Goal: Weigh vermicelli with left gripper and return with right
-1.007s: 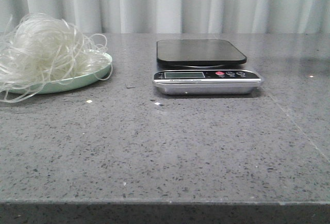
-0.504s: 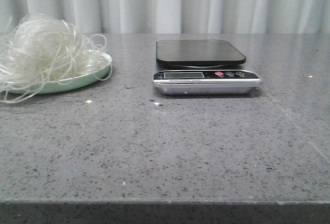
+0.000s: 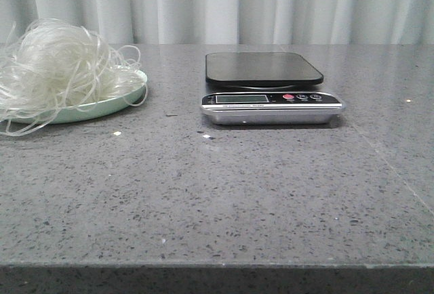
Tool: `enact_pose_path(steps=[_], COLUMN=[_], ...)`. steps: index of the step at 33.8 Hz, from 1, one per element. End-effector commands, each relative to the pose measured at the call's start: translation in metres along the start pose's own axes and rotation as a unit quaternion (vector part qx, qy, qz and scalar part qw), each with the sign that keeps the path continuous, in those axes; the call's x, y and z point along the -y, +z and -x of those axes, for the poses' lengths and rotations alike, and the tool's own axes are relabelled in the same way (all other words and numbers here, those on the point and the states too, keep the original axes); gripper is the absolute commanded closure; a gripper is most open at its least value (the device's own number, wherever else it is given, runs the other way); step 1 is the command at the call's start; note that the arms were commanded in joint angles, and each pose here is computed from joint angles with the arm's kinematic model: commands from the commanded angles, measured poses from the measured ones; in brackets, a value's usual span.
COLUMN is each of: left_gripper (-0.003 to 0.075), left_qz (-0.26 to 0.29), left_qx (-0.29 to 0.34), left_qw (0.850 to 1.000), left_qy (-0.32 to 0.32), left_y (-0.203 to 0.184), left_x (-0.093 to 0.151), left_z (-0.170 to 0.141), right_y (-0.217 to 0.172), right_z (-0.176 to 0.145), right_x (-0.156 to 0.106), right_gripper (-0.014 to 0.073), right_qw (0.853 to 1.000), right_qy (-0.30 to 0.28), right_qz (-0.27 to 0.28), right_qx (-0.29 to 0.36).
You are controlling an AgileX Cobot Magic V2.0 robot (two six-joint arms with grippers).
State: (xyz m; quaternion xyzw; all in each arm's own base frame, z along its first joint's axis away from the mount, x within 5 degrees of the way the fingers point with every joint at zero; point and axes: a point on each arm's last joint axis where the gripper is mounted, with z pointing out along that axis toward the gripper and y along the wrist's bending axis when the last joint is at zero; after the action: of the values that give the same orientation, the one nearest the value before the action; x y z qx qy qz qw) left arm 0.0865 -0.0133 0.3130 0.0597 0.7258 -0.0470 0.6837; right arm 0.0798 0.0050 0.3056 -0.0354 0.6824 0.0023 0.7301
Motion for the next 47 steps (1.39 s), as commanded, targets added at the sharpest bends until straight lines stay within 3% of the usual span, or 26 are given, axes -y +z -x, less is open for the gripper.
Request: enact_pose_path(steps=[1, 32, 36, 47], left_gripper=[0.0583, 0.0583, 0.0583, 0.0583], left_qz=[0.01, 0.015, 0.028, 0.062], left_qx=[0.052, 0.068, 0.082, 0.091], left_qw=[0.999, 0.998, 0.995, 0.993], left_qy=[-0.01, -0.009, 0.051, 0.042], left_y=[-0.002, -0.002, -0.002, -0.018], left_x=[-0.002, -0.003, -0.004, -0.008], left_z=[0.016, 0.019, 0.019, -0.014], right_y=[-0.012, -0.018, -0.018, -0.018], right_z=[0.016, 0.019, 0.019, 0.019], right_x=[0.005, 0.005, 0.005, 0.005], right_gripper=[0.044, 0.0444, 0.0444, 0.0444], right_qw=[0.997, 0.996, 0.996, 0.996], right_qy=[-0.013, -0.013, -0.013, -0.013], right_qz=[-0.03, -0.031, -0.031, -0.031], right_qx=[0.066, 0.081, 0.081, 0.081])
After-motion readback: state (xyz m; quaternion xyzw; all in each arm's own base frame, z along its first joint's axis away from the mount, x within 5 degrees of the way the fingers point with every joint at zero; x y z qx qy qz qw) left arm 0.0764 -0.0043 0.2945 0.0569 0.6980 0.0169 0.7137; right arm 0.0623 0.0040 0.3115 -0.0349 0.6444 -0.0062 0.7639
